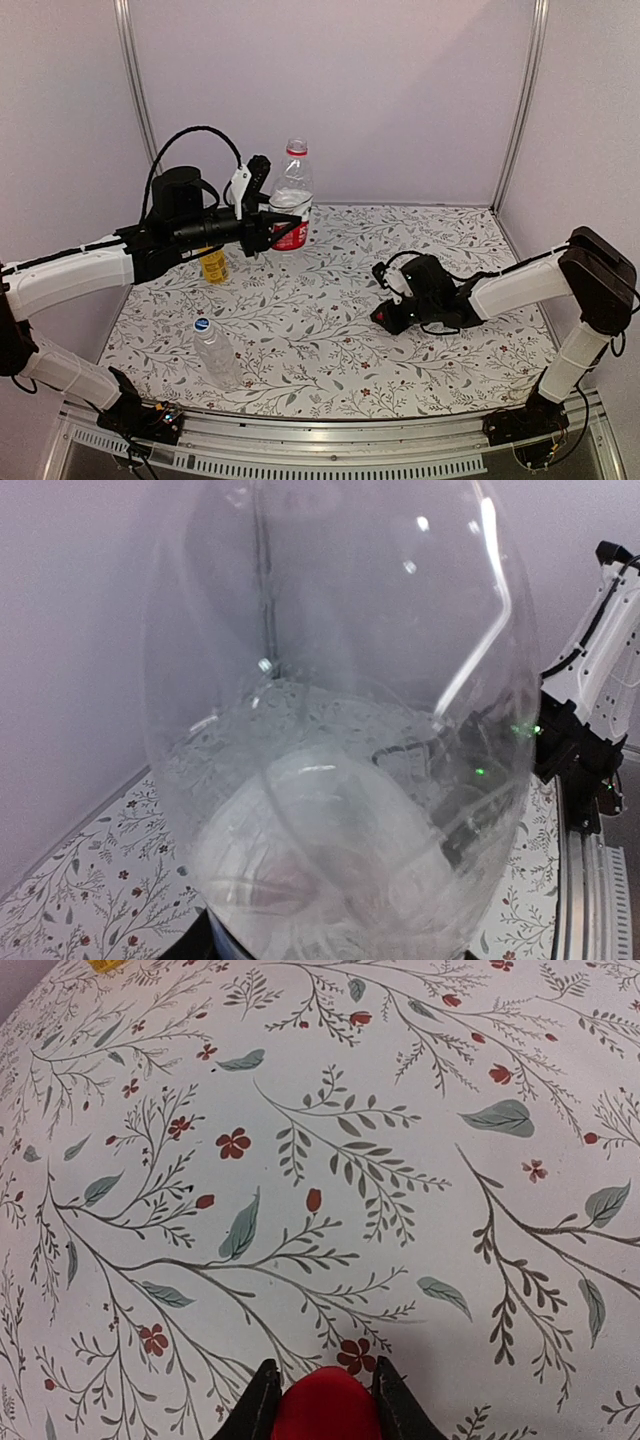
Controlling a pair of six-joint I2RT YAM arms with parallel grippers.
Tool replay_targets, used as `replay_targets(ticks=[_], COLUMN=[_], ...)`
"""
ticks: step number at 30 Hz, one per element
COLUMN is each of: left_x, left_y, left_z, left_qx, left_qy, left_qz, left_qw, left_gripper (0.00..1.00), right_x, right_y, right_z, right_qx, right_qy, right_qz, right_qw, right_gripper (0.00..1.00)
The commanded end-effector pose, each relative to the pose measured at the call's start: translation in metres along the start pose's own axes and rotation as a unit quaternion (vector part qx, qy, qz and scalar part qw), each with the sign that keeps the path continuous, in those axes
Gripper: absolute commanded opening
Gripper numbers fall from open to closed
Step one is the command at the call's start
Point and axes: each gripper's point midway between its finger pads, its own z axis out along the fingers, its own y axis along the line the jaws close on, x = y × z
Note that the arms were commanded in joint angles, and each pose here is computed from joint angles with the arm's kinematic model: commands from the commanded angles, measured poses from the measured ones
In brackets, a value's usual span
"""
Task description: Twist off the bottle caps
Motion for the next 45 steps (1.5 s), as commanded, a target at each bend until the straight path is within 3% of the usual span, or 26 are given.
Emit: replay_targets(ticks=[1,9,19,25,32,38,45], left_x=[0.001,0.0,0.001,0.008,0.025,0.029,0.029], left_y=[0.003,0.003,0.003,0.0,-0.018,-0.024,-0.022], left_z=[0.001,0.001,0.001,0.005,0.015,0.02,0.023], left_qx=[0.0,-0.001,-0.001,0.01,0.034,0.035,0.019], left_qy=[-0.005,-0.005,-0.004,0.004,0.034,0.041,0.048], left_qz=[-0.002,0.0,0.0,0.003,0.041,0.042,0.044], left_qw=[1.0,1.0,1.0,1.0,0.998,0.998,0.998], left_gripper=[0.43,0.44,0.44,0.44,0.44,0.46,0.46], right_x=[0.0,0.015,0.005,-0.091,-0.225,-0.288,-0.299], right_y=[0.005,0.002,0.005,0.035,0.09,0.125,0.147], right_z=[0.015,0.027,0.012,-0.058,-0.169,-0.217,-0.203], right_qx=[0.007,0.026,0.031,-0.005,-0.079,-0.131,-0.187], right_qy=[0.0,0.026,0.034,-0.064,-0.198,-0.255,-0.234], right_qz=[-0.011,-0.036,-0.045,-0.053,-0.108,-0.148,-0.152], right_qw=[1.0,0.999,0.998,0.997,0.971,0.946,0.942], right_gripper=[0.28,0.36,0.62,0.85,0.99,0.99,0.93])
